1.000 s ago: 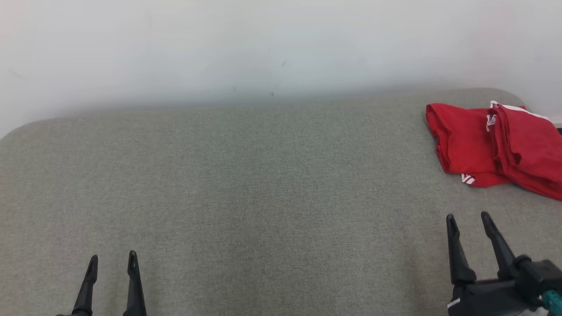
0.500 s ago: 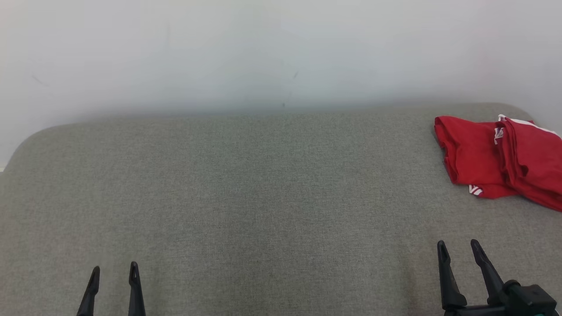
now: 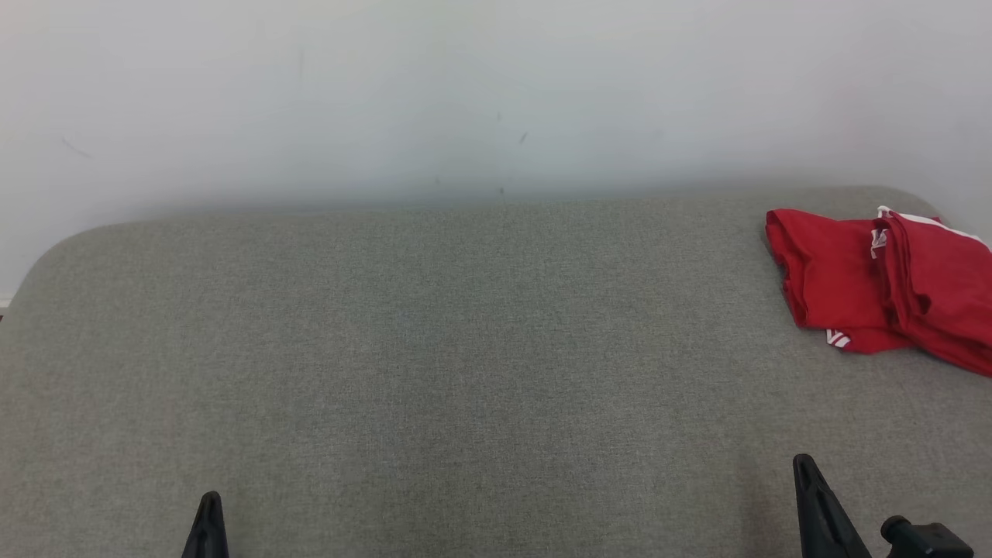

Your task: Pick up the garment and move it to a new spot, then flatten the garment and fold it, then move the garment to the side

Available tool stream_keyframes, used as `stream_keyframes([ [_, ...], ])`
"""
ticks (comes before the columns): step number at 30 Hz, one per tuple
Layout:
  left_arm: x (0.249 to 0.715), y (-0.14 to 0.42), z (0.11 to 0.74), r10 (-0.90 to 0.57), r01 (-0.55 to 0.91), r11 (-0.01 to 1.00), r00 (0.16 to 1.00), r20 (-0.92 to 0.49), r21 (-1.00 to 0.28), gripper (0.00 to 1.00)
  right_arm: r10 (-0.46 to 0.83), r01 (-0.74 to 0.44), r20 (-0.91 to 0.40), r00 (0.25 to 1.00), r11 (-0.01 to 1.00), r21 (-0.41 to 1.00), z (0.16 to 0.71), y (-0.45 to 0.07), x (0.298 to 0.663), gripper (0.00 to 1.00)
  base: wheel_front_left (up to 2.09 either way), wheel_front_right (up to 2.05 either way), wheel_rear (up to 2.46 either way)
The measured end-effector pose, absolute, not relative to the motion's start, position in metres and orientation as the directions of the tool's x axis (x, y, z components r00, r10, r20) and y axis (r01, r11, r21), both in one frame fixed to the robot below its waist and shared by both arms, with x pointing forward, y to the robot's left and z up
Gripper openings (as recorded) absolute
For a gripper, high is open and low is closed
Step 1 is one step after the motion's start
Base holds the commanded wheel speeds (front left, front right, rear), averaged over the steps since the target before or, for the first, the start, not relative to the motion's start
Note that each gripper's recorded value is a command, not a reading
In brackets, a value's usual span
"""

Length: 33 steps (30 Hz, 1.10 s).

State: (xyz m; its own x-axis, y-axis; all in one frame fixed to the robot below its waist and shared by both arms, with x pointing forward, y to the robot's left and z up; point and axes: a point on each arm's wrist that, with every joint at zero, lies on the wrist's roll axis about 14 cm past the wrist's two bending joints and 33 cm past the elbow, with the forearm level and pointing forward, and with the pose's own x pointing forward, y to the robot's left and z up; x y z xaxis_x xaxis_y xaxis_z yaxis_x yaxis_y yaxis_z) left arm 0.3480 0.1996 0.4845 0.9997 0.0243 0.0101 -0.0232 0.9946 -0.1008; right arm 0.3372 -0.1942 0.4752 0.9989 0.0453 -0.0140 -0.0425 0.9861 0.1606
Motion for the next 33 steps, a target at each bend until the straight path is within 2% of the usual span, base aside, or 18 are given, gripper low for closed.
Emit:
stream_keyframes([
  [15,0.352,0.207,0.478,0.071,-0.081,0.922,0.997,-0.040,-0.378,0.00,-0.016,0.034,-0.046,0.999,0.910,0.414,0.474,-0.203,0.344,0.00,0.00,0.00,0.00],
  [33,0.359,0.208,0.479,0.080,-0.105,0.776,0.994,-0.069,-0.622,0.00,-0.048,0.077,-0.064,0.997,0.763,0.642,0.477,-0.208,0.354,0.00,0.00,0.00,0.00],
])
